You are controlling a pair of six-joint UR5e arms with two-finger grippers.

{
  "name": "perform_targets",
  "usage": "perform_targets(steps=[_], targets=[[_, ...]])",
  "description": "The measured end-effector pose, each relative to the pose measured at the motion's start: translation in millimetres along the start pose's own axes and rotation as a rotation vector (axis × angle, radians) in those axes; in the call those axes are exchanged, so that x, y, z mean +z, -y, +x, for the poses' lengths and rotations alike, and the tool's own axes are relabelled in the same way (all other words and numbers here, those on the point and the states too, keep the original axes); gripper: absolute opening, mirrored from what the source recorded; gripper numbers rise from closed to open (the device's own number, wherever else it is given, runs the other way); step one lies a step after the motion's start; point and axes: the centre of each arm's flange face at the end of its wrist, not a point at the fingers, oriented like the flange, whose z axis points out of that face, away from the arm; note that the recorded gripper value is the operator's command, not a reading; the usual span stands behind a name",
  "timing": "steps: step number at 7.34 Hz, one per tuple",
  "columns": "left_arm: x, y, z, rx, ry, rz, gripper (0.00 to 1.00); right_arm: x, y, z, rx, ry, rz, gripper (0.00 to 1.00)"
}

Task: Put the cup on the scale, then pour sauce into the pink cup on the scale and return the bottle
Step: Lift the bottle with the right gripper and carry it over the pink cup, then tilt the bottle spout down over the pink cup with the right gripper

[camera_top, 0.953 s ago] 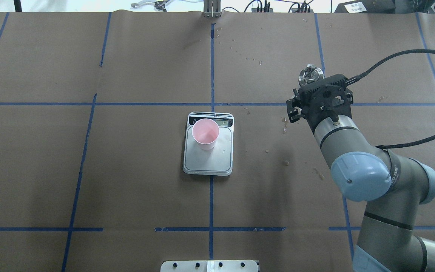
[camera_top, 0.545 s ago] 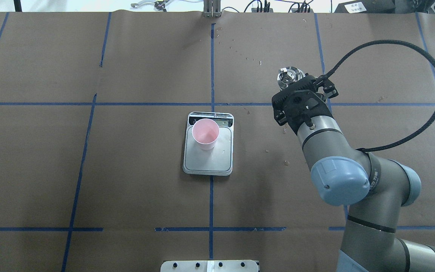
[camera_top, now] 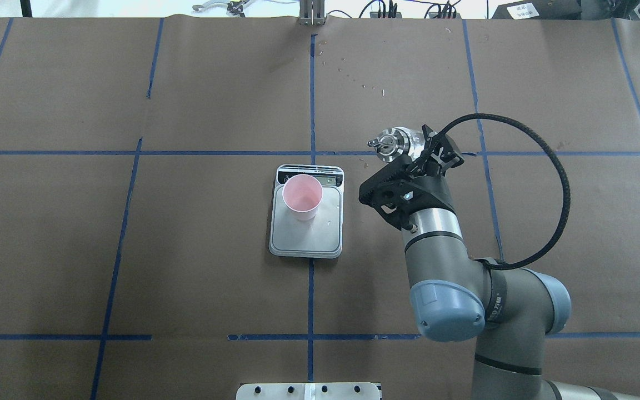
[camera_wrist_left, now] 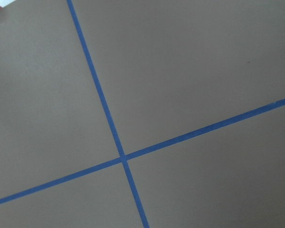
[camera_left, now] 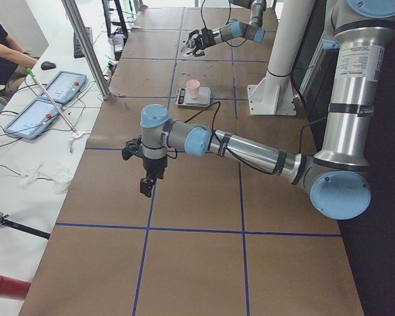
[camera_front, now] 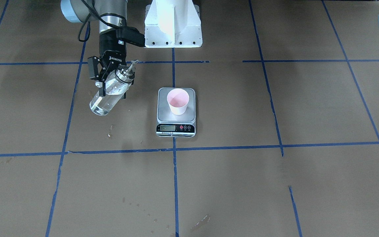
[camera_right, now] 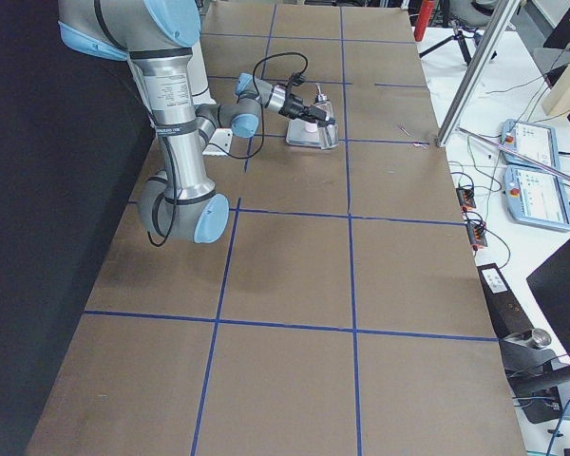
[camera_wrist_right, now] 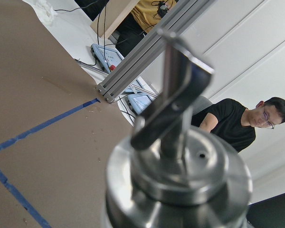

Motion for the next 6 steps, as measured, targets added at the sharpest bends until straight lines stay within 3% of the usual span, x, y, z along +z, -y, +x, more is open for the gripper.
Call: perform_targets(steps=[3, 6], targets=[[11, -21, -28, -0.072, -0.089, -0.024, 1.0, 7, -5, -28, -0.098, -0.055, 0.007, 0.0], [16, -38, -41, -0.006, -0.105, 0.004, 1.0, 21, 0, -67, -0.203, -0.118, 0.01, 0.0]])
